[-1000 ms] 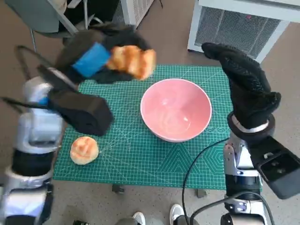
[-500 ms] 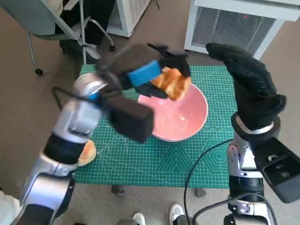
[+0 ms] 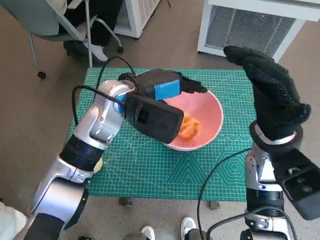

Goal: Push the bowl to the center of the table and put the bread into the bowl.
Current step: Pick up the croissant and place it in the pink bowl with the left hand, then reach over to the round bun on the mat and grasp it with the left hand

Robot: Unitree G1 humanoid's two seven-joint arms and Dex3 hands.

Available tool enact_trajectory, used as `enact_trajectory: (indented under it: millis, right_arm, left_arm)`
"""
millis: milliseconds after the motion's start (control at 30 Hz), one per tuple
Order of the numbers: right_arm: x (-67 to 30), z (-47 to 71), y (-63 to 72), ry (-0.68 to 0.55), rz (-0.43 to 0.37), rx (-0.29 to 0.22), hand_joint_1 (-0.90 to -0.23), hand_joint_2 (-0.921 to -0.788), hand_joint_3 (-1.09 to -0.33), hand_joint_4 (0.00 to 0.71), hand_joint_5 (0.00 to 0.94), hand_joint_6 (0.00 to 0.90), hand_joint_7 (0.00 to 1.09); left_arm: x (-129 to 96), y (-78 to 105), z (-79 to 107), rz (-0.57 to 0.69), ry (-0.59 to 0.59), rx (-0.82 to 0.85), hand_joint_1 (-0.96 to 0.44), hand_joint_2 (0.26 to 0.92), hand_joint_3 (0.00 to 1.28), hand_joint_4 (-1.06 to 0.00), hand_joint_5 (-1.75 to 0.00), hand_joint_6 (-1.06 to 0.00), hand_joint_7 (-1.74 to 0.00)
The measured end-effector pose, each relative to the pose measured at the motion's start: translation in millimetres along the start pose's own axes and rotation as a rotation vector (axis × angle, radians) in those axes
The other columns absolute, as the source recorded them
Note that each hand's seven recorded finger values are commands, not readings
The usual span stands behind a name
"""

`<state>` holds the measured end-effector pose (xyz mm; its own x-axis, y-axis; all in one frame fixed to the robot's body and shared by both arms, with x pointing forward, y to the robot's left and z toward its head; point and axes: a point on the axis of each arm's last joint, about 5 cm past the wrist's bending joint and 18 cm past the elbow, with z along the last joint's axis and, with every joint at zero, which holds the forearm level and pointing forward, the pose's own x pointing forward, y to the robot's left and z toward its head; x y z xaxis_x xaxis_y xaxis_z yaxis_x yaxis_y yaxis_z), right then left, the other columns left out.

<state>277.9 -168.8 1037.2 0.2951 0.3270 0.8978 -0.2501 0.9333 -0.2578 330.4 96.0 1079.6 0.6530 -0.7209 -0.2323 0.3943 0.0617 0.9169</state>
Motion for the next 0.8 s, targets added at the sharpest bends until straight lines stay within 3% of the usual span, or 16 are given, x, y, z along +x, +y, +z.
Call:
enact_trajectory:
  millis: [233, 467, 800]
  right_arm:
    - [-0.7, 1.5, 0.5, 0.009, 0.005, -0.012, -0.598, -0.921, -0.785, -0.001, 0.584, -0.001, 0.78]
    - [-2.7, 2.7, 1.3, 0.015, 0.002, -0.017, -0.603, -0.921, -0.785, -0.001, 0.584, -0.001, 0.78]
    - [-4.4, 2.8, 1.0, 0.024, -0.003, -0.017, -0.604, -0.921, -0.787, -0.001, 0.585, -0.001, 0.79]
  left_arm:
    - [-27, -1.7, -4.3, 0.091, -0.071, -0.013, -0.25, 0.840, 0.00, -0.01, 0.00, -0.24, 0.00]
    - [-83, 3.0, -12.6, 0.213, -0.124, -0.014, -0.26, 0.843, 0.00, -0.06, -0.02, -0.26, -0.01]
    - [-162, -14.6, -35.7, 0.268, 0.029, -0.001, -0.27, 0.851, 0.00, -0.15, -0.02, -0.32, -0.04]
